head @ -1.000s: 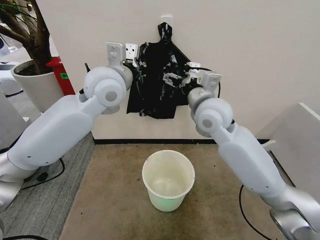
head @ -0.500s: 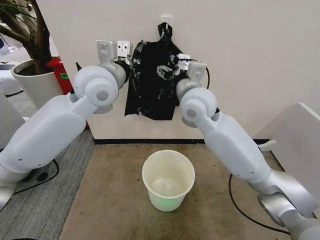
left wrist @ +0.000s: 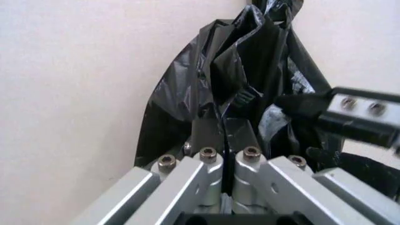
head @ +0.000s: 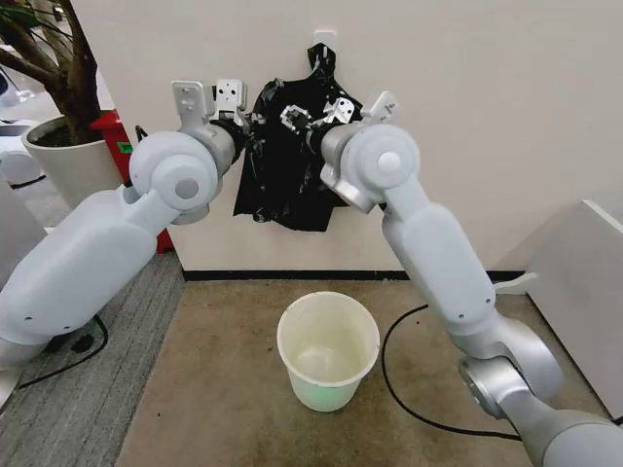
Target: Place the garbage bag over the trash bin.
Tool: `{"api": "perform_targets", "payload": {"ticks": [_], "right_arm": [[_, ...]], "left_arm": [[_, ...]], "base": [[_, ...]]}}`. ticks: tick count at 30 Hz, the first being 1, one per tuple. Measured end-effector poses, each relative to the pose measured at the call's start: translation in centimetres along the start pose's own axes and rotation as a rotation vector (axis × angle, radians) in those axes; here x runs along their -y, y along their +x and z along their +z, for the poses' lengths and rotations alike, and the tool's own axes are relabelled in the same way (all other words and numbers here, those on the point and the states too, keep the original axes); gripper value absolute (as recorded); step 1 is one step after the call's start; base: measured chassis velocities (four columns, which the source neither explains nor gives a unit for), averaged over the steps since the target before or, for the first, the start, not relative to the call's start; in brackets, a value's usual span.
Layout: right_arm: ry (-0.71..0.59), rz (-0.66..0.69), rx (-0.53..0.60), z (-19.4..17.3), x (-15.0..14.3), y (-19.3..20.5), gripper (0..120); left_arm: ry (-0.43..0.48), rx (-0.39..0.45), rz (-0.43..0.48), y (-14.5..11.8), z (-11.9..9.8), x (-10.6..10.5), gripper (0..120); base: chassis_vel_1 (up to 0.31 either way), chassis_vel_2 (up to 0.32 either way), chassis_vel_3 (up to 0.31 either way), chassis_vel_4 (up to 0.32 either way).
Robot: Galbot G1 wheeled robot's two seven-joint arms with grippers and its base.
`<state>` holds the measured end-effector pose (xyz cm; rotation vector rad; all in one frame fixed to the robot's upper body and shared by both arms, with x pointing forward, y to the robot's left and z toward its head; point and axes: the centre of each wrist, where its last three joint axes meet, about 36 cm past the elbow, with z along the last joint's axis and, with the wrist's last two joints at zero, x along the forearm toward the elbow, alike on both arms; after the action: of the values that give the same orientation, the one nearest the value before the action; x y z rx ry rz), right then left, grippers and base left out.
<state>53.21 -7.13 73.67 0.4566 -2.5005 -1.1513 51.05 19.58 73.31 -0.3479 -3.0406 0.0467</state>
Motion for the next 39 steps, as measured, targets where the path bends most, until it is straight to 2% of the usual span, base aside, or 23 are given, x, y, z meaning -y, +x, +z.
{"api": "perform_targets", "payload": {"ticks": [5, 9, 14, 22, 29, 39], "right_arm": [[-0.063, 0.011, -0.005, -0.7, 0.2, -0.7, 84], [-0.119, 0.02, -0.016, -1.1, -0.2, -1.3, 89], [-0.179, 0.034, -0.034, -1.6, -0.8, -2.0, 89], [-0.217, 0.082, -0.021, -2.4, 0.0, -3.7, 80], [-0.241, 0.107, -0.016, -2.8, 0.8, -4.6, 82], [-0.264, 0.15, 0.004, -2.9, 1.3, -6.5, 79]], "left_arm": [[0.001, -0.005, 0.005, 0.1, 0.4, -0.2, 0], [0.002, -0.006, 0.008, 0.1, 0.5, -0.3, 0], [0.002, -0.006, 0.01, 0.1, 0.4, -0.3, 0], [-0.001, -0.003, 0.013, 0.2, 0.4, -0.3, 0], [-0.002, -0.003, 0.016, 0.3, 0.4, -0.3, 0], [0.0, 0.0, 0.021, 0.2, 0.3, -0.1, 0]], "base": [[0.0, 0.0, 0.0, 0.0], [0.0, 0.0, 0.0, 0.0], [0.0, 0.0, 0.0, 0.0], [0.0, 0.0, 0.0, 0.0], [0.0, 0.0, 0.0, 0.0], [0.0, 0.0, 0.0, 0.0]]}}
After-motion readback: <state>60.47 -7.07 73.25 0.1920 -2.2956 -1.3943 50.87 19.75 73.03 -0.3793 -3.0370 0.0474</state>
